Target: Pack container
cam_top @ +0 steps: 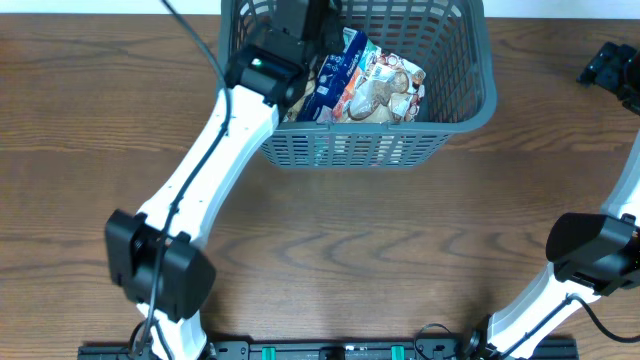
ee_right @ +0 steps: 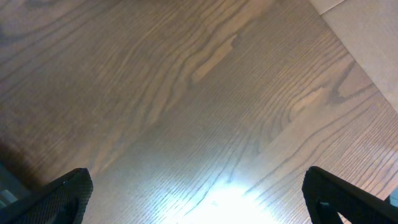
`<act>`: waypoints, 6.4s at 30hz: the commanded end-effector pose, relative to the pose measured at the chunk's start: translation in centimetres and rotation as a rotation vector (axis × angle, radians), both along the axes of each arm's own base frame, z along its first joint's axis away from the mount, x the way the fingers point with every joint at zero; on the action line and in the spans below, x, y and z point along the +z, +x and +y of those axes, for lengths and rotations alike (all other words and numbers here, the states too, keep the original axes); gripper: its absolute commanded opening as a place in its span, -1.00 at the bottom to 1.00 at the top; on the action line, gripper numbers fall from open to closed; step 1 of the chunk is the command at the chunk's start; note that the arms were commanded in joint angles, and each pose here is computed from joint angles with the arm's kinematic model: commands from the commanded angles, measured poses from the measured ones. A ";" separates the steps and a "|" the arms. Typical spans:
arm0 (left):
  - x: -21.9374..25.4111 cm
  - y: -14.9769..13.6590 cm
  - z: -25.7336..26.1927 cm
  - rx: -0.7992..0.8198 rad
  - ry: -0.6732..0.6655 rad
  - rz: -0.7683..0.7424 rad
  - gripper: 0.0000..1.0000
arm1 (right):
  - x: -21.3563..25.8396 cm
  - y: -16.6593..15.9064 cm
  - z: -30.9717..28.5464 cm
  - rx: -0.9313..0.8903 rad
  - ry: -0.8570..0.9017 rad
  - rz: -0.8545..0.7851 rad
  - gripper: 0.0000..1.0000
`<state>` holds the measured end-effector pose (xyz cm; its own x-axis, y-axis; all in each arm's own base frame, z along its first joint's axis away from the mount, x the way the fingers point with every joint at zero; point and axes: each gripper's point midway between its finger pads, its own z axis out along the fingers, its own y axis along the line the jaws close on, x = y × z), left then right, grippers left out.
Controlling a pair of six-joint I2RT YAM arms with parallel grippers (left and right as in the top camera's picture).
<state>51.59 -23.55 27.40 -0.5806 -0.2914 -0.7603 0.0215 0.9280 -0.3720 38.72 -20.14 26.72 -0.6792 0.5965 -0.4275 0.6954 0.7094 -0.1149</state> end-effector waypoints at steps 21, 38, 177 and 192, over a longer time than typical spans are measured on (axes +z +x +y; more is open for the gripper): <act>-7.9 -1.1 1.5 0.013 0.138 0.223 -0.88 | 0.2 -0.3 -0.3 -0.018 -0.010 0.000 0.99; -8.4 -1.2 1.8 0.021 0.151 0.231 -0.23 | 0.2 -0.3 -0.3 -0.018 -0.010 0.000 0.99; 0.2 -30.0 24.7 0.241 0.267 -0.669 0.97 | 0.2 -0.3 -0.3 -0.018 -0.010 0.000 0.98; -6.2 -27.8 24.7 0.213 0.342 -0.632 0.97 | 0.2 -0.3 -0.3 -0.018 -0.010 0.000 0.98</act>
<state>23.59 1.33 22.21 0.0544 -0.0592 -0.9968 -0.0674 0.9957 -0.0628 38.72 -20.14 26.72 -0.6792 0.5965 -0.4275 0.6954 0.7094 -0.1149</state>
